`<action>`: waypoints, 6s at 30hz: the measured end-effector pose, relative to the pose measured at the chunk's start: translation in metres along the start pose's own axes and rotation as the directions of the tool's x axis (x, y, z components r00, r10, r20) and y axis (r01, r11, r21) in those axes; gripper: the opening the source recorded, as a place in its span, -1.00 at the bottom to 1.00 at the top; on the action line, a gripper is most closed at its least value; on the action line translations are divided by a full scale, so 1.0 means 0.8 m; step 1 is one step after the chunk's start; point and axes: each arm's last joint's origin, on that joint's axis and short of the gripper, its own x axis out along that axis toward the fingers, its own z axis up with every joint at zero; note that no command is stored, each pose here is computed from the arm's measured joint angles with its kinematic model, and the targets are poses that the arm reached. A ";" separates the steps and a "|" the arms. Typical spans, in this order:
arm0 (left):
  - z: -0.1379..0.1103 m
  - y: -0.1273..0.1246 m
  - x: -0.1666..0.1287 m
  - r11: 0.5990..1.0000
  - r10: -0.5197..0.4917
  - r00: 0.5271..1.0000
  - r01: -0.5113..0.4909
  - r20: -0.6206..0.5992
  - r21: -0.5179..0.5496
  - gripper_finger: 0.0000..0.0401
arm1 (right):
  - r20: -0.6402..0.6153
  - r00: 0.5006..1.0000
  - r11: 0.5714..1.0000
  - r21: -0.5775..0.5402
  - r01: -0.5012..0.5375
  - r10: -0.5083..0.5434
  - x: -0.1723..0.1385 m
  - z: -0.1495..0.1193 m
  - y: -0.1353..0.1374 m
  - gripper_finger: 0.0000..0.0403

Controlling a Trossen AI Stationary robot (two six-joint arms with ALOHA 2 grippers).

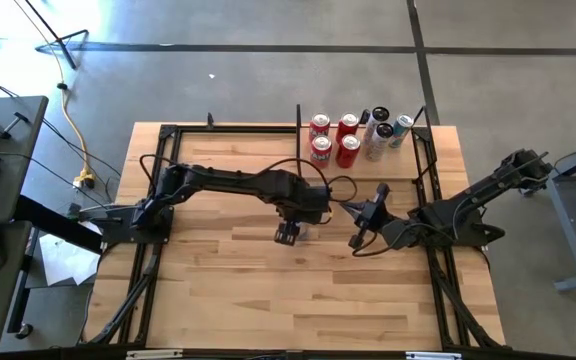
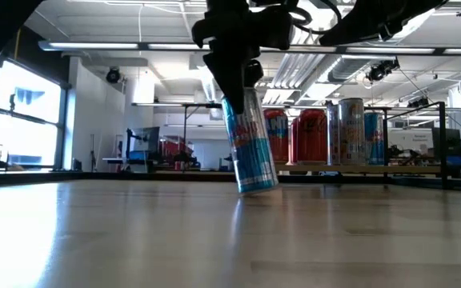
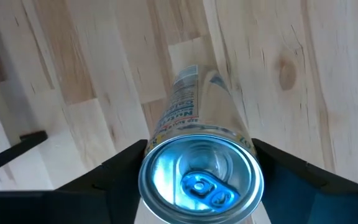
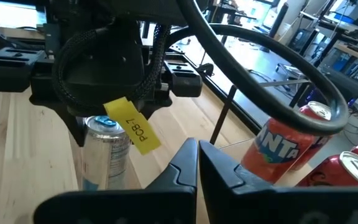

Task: Place canned beverage on shelf
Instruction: Put the blue soda can on the shelf aligned with the blue soda can

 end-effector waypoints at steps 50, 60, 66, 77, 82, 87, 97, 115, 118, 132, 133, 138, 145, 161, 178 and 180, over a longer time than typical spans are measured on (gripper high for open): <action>-0.069 -0.029 -0.089 0.988 0.130 0.923 -0.090 0.361 -0.126 0.55 | -0.049 0.999 0.999 -0.043 0.000 -0.002 0.000 -0.009 -0.001 -1.00; -0.166 -0.075 -0.025 0.983 0.164 0.686 -0.053 0.709 -0.176 0.55 | -0.101 0.993 0.998 -0.017 -0.068 0.066 0.012 -0.021 0.015 -0.96; -0.209 -0.086 0.015 0.978 0.192 0.502 -0.029 0.843 -0.205 0.55 | -0.127 0.978 0.985 -0.014 -0.169 0.166 0.039 -0.039 0.050 -0.54; -0.234 -0.091 0.030 0.975 0.205 0.369 0.003 0.907 -0.221 0.55 | -0.023 0.959 0.957 0.079 -0.280 0.282 0.091 -0.026 0.038 0.37; -0.234 -0.091 0.029 0.975 0.205 0.362 0.004 0.909 -0.221 0.55 | -0.013 0.935 0.932 0.089 -0.352 0.355 0.106 -0.026 0.031 0.38; -0.234 -0.091 0.029 0.974 0.204 0.362 0.019 0.909 -0.226 0.55 | -0.032 0.933 0.931 0.083 -0.356 0.359 0.120 -0.038 0.037 0.38; -0.234 -0.091 0.029 0.973 0.203 0.363 0.027 0.910 -0.228 0.55 | -0.008 0.931 0.929 0.060 -0.365 0.366 0.130 -0.044 0.046 0.38; -0.234 -0.091 0.029 0.972 0.203 0.363 0.036 0.909 -0.232 0.55 | -0.002 0.907 0.904 0.082 -0.419 0.421 0.104 -0.020 0.022 0.38; -0.234 -0.091 0.029 0.972 0.203 0.363 0.036 0.909 -0.232 0.55 | -0.033 0.896 0.894 0.100 -0.437 0.442 0.109 -0.028 0.027 0.38; -0.233 -0.093 0.029 0.978 0.154 0.362 0.078 0.919 -0.195 0.55 | -0.058 0.913 0.912 0.101 -0.398 0.405 0.119 -0.036 0.026 0.38; -0.233 -0.093 0.029 0.978 0.154 0.362 0.078 0.919 -0.195 0.55 | -0.064 0.912 0.912 0.100 -0.397 0.405 0.120 -0.037 0.027 0.38; -0.233 -0.093 0.029 0.978 0.154 0.363 0.078 0.919 -0.195 0.55 | -0.067 0.913 0.913 0.101 -0.396 0.403 0.124 -0.041 0.030 0.38; -0.233 -0.093 0.029 0.978 0.154 0.362 0.078 0.919 -0.195 0.55 | -0.062 0.920 0.921 0.080 -0.381 0.386 0.126 -0.041 0.029 0.38; -0.233 -0.093 0.029 0.978 0.154 0.363 0.078 0.919 -0.195 0.55 | -0.063 0.917 0.915 0.115 -0.386 0.395 0.138 -0.050 0.035 0.15; -0.234 -0.093 0.031 0.978 0.150 0.374 0.079 0.915 -0.192 0.55 | -0.092 0.939 0.940 -0.056 -0.338 0.332 0.021 0.010 -0.067 0.08; -0.234 -0.093 0.031 0.978 0.150 0.374 0.079 0.915 -0.193 0.55 | -0.094 0.942 0.940 -0.083 -0.331 0.323 -0.003 0.011 -0.090 0.08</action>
